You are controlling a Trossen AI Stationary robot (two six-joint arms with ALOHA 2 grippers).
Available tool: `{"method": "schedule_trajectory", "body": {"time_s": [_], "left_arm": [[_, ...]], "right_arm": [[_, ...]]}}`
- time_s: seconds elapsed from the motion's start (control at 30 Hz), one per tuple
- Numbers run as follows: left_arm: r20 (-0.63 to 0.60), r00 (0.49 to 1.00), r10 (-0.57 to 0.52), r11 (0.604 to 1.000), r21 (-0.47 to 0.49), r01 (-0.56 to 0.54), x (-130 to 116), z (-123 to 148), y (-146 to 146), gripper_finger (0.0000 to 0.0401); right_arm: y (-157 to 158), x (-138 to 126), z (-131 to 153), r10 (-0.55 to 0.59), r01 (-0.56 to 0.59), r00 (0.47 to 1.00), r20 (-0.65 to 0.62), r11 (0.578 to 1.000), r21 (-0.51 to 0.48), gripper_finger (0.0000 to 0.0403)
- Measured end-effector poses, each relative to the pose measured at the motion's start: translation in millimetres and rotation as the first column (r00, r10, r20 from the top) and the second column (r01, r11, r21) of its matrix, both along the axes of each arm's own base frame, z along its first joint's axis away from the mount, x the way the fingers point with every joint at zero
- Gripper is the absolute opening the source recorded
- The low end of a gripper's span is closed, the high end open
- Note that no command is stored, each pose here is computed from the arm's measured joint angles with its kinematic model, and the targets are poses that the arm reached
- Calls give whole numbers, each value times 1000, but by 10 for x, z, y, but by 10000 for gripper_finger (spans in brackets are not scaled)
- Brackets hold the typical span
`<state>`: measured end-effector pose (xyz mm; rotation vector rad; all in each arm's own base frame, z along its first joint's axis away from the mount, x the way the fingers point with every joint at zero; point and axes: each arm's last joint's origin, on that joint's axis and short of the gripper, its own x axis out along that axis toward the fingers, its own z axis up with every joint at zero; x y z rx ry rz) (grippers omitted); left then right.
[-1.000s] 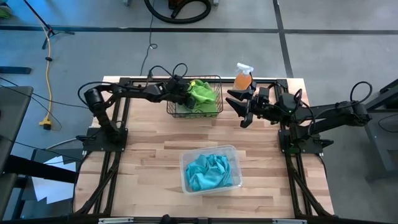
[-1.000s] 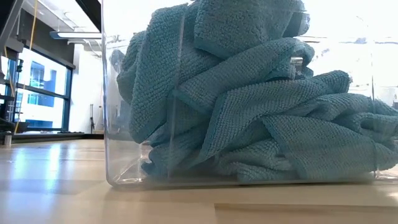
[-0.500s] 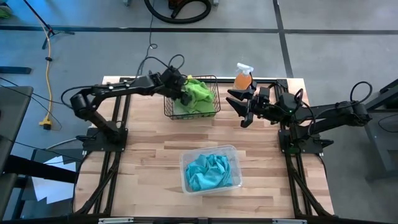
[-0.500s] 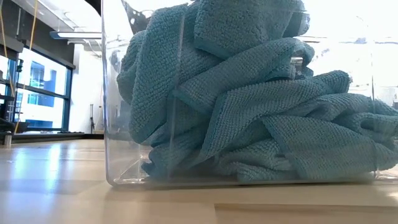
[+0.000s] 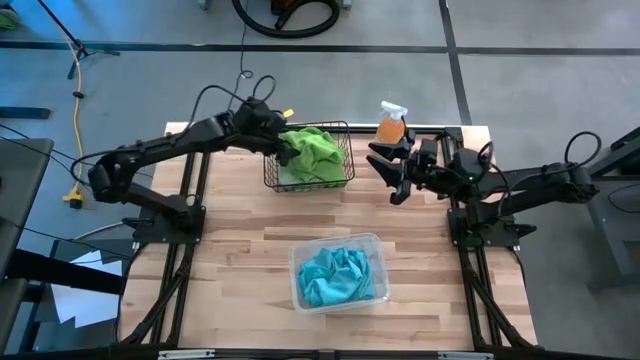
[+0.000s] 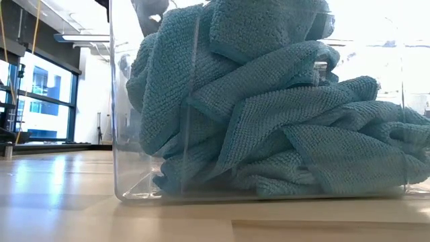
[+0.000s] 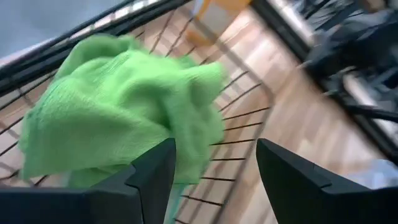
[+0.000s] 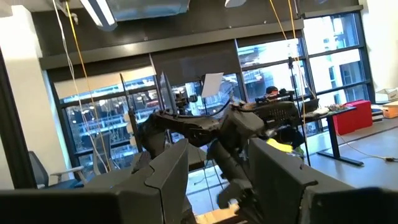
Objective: Sort microfiber towel by color & place in baskets
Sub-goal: Return to Home Position
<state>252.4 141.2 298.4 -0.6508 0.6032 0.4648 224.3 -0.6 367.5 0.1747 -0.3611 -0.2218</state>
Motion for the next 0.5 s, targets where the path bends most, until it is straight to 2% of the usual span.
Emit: {"method": "schedule_trajectory", "body": {"time_s": [0.17,0.2,0.27,0.37,0.5], "left_arm": [[113,993,-25,998,59,18,-186,301,-131,212],[138,990,-41,996,86,29,-225,370,-178,212],[199,973,-120,976,202,79,-288,526,-310,211],[366,892,-267,918,378,119,-371,742,-585,205],[543,752,-373,865,496,70,-465,725,-934,187]], "right_arm": [[-4,-127,94,1,-1,999,48,1000,1,163],[-5,-155,114,1,-1,998,59,1000,2,163],[-7,-218,156,3,-4,997,83,1000,9,163],[-10,-301,210,-9,10,994,106,1000,-13,163],[-14,-386,258,-16,19,992,129,999,-26,163]]}}
